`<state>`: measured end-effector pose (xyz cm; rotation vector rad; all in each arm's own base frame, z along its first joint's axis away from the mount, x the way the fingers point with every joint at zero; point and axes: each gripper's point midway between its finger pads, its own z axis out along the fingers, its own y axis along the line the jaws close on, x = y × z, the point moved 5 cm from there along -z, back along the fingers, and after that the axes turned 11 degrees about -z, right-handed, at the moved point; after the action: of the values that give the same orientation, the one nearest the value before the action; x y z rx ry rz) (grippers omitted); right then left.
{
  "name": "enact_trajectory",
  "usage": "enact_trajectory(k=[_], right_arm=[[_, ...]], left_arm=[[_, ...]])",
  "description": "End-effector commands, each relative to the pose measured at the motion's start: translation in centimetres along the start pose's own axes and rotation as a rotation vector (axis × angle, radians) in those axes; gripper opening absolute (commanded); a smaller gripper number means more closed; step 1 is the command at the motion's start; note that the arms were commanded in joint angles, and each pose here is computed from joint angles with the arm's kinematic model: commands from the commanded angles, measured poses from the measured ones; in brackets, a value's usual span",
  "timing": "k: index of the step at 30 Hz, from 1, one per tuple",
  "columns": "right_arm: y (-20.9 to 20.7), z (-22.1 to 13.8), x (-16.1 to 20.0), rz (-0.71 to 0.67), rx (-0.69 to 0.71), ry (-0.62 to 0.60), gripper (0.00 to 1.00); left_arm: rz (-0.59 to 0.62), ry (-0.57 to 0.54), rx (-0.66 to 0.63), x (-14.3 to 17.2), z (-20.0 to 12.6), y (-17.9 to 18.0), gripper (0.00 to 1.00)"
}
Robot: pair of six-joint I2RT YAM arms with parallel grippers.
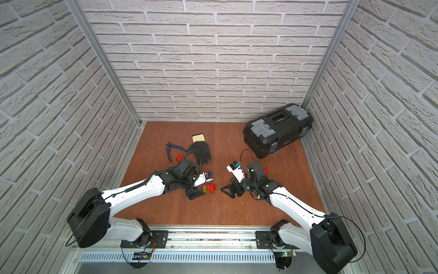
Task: Assemble the letter s with lego
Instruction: Pick up the lego brick from the center of the board.
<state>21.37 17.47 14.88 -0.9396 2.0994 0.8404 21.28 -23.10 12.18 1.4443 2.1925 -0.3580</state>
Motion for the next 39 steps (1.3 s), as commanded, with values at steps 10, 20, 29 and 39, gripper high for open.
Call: enact_trajectory(k=[10, 20, 29, 39], right_arm=[[-0.4, -1.3, 0.4, 0.081, 0.036, -0.109, 0.93], [-0.8, -1.0, 0.5, 0.098, 0.038, -0.111, 0.92], [-0.9, -0.7, 0.6, 0.101, 0.028, -0.109, 0.92], [-1.1, -0.7, 0.7, 0.106, 0.028, -0.110, 0.91]], left_arm=[[0.166, 0.022, 0.087, -1.5, 3.2, -0.2, 0.73], [0.198, 0.064, 0.123, -1.0, 4.6, -0.4, 0.55], [0.198, 0.082, 0.147, -0.8, 5.5, -0.5, 0.46], [0.180, 0.116, 0.165, -0.3, 5.8, -0.7, 0.37]])
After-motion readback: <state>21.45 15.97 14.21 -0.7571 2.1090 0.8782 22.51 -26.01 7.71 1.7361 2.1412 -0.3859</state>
